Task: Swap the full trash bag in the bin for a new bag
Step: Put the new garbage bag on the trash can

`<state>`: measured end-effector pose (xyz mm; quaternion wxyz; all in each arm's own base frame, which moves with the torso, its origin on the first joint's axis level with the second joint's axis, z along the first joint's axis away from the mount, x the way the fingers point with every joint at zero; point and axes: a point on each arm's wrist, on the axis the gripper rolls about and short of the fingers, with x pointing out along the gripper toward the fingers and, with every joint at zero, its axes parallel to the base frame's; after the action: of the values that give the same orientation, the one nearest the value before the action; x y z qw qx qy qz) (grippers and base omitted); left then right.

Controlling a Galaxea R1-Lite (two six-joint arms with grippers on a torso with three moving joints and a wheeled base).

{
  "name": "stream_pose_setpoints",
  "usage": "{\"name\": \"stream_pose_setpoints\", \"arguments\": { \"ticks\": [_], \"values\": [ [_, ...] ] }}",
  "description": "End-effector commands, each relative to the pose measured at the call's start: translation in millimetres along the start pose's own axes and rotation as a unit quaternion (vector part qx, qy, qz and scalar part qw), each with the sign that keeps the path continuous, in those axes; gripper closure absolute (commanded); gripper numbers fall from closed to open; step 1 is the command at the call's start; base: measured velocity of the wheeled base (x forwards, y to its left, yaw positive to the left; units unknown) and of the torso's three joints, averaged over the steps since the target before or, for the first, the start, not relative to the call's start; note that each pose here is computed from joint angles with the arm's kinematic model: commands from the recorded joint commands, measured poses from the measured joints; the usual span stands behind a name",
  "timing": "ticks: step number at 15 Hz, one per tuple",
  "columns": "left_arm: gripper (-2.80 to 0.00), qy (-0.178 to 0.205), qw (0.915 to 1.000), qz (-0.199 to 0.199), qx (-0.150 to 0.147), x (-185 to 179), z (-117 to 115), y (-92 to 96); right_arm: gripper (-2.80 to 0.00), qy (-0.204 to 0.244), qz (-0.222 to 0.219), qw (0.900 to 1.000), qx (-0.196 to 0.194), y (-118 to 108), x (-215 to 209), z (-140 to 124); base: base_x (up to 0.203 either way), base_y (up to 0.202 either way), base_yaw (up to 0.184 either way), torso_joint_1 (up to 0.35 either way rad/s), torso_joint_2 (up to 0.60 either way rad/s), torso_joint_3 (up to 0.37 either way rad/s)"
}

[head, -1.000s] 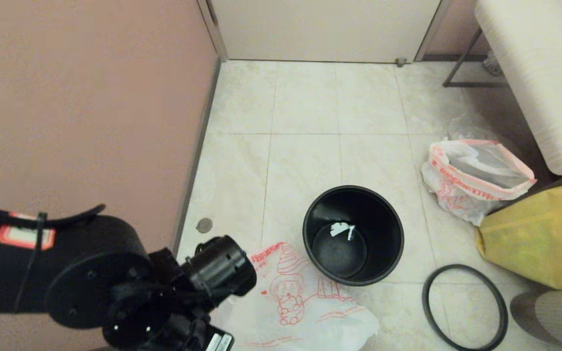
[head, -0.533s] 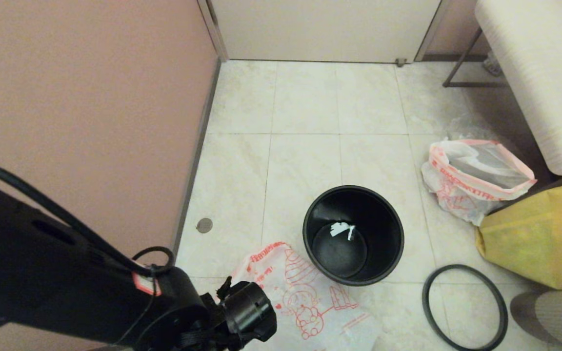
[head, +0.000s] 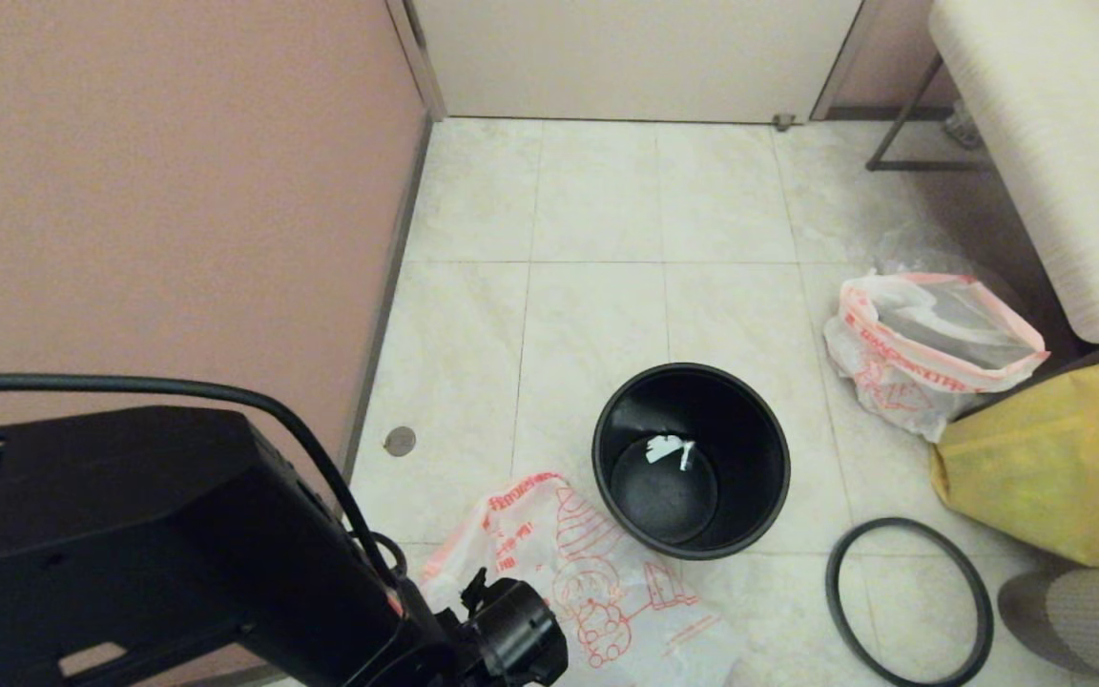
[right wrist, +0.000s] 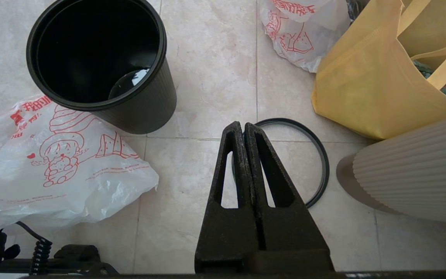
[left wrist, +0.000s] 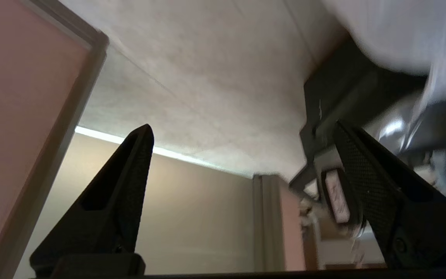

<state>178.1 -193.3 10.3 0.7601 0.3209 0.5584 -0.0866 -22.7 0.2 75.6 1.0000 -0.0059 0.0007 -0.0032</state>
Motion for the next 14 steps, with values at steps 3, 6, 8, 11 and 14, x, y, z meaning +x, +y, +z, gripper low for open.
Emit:
{"name": "stream_pose_setpoints", "arguments": {
  "ticks": [3,6,8,11,14],
  "values": [
    [-2.80,-0.011,0.9986,-0.051,0.006,-18.0,-9.8,4.4,0.00,-0.001,0.000,1.000,0.000,0.0,0.0,0.1,0.000,0.000,0.000,0.000,0.00,0.000],
    [-2.80,-0.021,0.9948,-0.097,0.022,-35.2,-20.2,2.5,0.00,0.000,0.000,1.000,0.000,0.0,0.0,0.0,0.000,0.000,0.000,0.000,0.00,0.000],
    [-2.80,-0.019,0.9922,-0.108,0.059,-42.8,-32.8,1.0,0.00,0.000,0.000,1.000,0.000,0.0,0.0,0.1,0.000,0.000,0.000,0.000,0.00,0.000],
    [-2.80,-0.033,0.9917,-0.105,0.065,-41.8,-15.3,-4.3,0.00,-0.001,0.000,1.000,0.000,0.0,0.0,0.1,0.000,0.000,0.000,0.000,0.00,0.000],
    [-2.80,-0.044,0.9928,-0.093,0.061,-35.3,5.7,-13.2,0.00,0.000,0.000,1.000,0.000,0.0,0.0,0.0,0.000,0.000,0.000,0.000,0.00,0.000]
  ]
}}
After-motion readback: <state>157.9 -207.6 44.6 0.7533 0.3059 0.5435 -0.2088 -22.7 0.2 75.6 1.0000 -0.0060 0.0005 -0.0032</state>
